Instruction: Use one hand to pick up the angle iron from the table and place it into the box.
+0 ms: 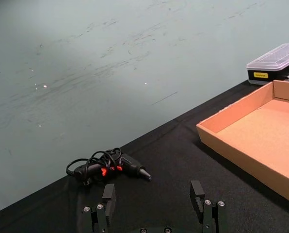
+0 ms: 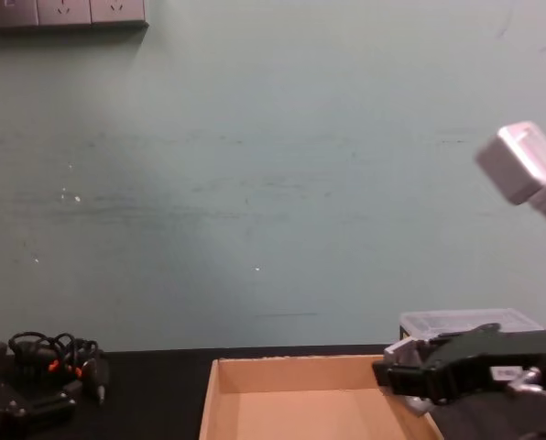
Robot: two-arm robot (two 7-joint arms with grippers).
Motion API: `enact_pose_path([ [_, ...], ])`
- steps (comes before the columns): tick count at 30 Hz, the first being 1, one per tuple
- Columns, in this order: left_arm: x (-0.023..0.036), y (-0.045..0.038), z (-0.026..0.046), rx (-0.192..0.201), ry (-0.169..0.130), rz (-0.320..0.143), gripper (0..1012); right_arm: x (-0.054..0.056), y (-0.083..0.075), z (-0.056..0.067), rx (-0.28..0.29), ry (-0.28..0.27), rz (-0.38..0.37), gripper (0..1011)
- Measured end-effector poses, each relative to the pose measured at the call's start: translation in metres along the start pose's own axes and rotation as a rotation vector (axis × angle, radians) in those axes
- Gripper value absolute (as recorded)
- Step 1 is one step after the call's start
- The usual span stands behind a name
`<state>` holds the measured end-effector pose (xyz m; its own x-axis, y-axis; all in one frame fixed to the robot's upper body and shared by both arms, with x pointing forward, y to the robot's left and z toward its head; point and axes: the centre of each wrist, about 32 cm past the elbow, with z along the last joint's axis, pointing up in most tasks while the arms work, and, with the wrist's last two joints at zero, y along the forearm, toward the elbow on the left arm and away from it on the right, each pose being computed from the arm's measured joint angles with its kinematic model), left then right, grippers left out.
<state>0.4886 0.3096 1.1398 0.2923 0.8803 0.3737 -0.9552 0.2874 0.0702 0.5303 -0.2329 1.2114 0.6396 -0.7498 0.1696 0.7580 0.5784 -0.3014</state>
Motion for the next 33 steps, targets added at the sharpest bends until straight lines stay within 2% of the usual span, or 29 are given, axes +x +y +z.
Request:
enact_pose_path([
  [6, 0.0, 0.0, 0.0, 0.0, 0.0, 0.0, 1011, 0.003, 0.025, 0.002, -0.022, 0.001, -0.013, 459],
  [16, 0.0, 0.0, 0.0, 0.0, 0.0, 0.0, 1011, 0.0, 0.048, 0.003, -0.075, -0.029, -0.014, 459],
  [33, 0.0, 0.0, 0.0, 0.0, 0.0, 0.0, 1011, -0.005, 0.054, -0.003, -0.117, -0.049, -0.014, 459],
])
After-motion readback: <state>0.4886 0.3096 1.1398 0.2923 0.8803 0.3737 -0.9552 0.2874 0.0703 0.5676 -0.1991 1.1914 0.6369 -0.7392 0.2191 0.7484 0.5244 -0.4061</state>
